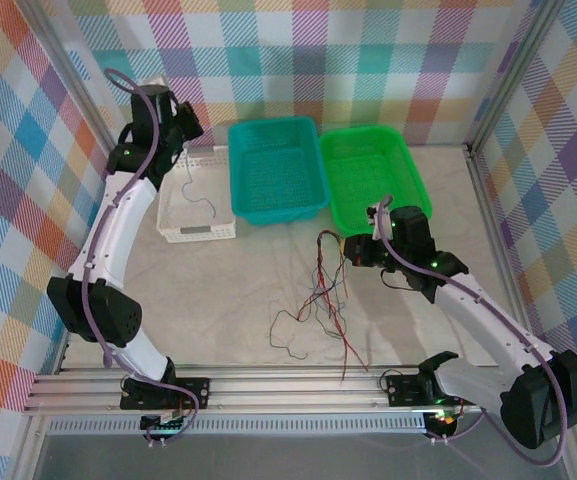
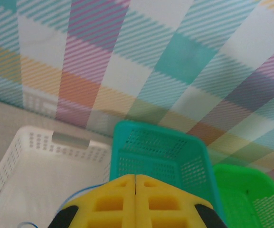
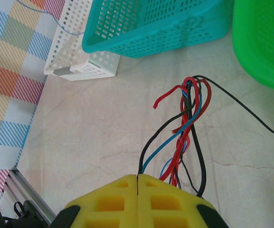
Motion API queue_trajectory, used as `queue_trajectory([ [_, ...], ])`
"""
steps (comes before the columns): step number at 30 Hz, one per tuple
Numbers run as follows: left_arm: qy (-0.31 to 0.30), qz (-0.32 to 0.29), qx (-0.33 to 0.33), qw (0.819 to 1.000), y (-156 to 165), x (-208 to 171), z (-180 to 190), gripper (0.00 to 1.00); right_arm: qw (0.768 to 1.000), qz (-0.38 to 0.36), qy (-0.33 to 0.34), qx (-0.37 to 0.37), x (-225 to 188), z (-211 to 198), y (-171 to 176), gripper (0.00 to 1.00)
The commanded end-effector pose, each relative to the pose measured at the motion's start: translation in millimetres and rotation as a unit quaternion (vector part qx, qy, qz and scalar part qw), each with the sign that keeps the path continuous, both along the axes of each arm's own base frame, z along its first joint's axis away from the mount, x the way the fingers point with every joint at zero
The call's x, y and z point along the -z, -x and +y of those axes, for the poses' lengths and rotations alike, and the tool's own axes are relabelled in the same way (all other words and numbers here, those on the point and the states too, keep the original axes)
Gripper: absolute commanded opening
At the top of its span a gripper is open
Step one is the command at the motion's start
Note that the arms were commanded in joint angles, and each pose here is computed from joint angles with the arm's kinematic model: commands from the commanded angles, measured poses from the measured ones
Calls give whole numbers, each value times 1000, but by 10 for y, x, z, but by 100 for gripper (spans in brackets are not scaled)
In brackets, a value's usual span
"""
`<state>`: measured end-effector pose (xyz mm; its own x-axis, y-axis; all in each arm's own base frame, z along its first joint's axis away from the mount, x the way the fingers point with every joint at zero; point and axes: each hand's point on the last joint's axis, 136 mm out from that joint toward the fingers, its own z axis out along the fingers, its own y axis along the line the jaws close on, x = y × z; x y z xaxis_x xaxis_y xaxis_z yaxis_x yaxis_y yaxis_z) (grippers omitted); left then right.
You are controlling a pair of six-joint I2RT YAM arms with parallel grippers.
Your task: Untangle the cables
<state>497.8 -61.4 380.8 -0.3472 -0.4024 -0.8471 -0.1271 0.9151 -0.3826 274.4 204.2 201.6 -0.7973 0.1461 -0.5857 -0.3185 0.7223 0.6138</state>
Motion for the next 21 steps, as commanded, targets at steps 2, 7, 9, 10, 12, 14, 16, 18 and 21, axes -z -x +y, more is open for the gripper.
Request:
queue_trajectory([
  [2,12,28,-22,999,-3,416,93,0,1000,-19,-7,-18,-44,76,-4,0],
  [7,39,93,-31,994,121,1061,76,0,998,-18,-30,-43,-156,188,35,0],
  [9,47,121,-37,991,181,1314,81,4,997,-20,-45,-59,-237,245,65,0],
  [10,50,132,-40,989,208,1405,82,9,996,-20,-51,-66,-270,268,77,0],
  [12,58,156,-42,985,253,1571,67,24,994,-24,-64,-84,-375,319,116,0],
  [14,64,173,-39,982,269,1654,40,38,992,-30,-77,-99,-482,360,148,0],
  [16,70,191,-29,979,281,1706,-14,53,988,-37,-91,-118,-602,402,193,0],
  [18,76,204,-18,976,288,1706,-64,57,986,-40,-100,-130,-674,430,226,0],
  [21,80,214,-12,973,343,1637,-85,63,983,-42,-110,-138,-752,447,256,0],
])
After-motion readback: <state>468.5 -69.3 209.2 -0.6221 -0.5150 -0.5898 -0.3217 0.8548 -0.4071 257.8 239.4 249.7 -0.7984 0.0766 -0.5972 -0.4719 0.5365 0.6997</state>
